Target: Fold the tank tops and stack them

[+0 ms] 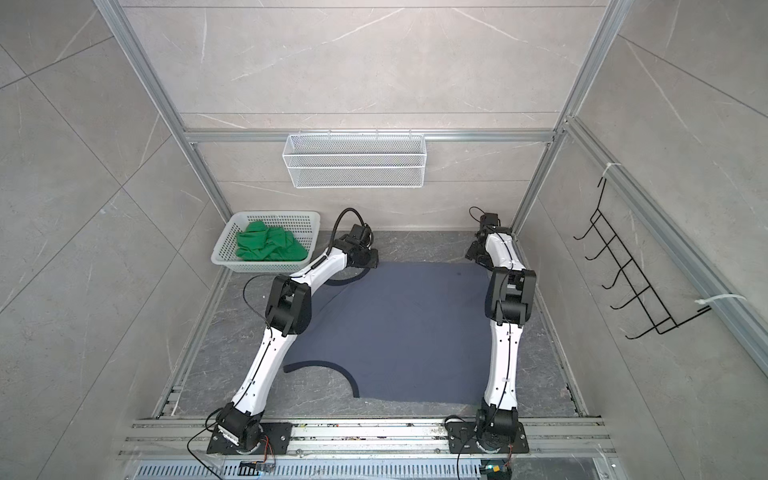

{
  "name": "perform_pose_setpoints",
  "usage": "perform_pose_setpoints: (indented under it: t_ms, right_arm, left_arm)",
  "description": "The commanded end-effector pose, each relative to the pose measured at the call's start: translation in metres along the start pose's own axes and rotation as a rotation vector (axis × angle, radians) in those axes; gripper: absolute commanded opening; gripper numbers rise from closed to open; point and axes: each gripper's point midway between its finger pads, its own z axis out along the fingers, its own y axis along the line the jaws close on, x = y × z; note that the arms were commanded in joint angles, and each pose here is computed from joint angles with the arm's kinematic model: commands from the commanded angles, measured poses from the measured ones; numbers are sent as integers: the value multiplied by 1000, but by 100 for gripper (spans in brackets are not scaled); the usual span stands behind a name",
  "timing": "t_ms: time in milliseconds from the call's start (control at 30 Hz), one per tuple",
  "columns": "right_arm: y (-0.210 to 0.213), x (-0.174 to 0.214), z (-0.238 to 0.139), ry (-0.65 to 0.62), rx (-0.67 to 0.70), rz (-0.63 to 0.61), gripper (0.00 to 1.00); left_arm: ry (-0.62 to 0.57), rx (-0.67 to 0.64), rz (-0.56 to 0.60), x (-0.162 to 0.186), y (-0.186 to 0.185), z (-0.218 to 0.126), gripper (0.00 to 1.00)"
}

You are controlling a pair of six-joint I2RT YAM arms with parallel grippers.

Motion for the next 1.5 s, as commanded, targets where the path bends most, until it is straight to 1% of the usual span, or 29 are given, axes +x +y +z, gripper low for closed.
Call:
perform_pose_setpoints:
  t_ms: [0,133,200,267,467,633,700,900,1100,1233,1267,1300,1467]
  right_arm:
    - [-6,11,11,54,32,-3,68]
    - [-5,10,11,57,33,-4,66]
    - [-6,17,23,82,39,-8,62]
    - [-5,18,25,87,33,-8,58]
    - [-2,18,24,92,18,-14,37]
    - [0,14,16,74,2,-18,21]
    - [6,7,0,40,-17,-19,17]
    - [14,-6,-34,-47,-61,-7,10]
    - [10,-11,-65,-140,-82,13,5]
    - [7,-8,-82,-192,-112,33,4]
    - [6,-7,-84,-200,-114,38,4]
    - [4,-6,-88,-211,-120,42,4]
    - [-4,2,-103,-242,-151,71,4]
  left_arm:
    - [16,8,20,-3,-11,-24,45]
    - [20,-5,21,0,-9,-22,41]
    - [17,-5,21,-1,-9,-21,36]
    - [13,-6,19,-3,-9,-22,33]
    - [-5,-4,19,-9,-11,-28,22]
    - [-26,4,14,-16,-14,-35,11]
    - [-33,4,13,-19,-15,-38,8]
    - [-84,-5,12,-34,-17,-57,2]
    - [-159,-13,14,-51,-19,-87,1]
    - [-176,-1,25,-51,-24,-99,1]
    - [-169,-1,32,-47,-24,-97,1]
    - [-193,8,40,-53,-30,-111,0]
    - [-213,24,63,-46,-42,-132,0]
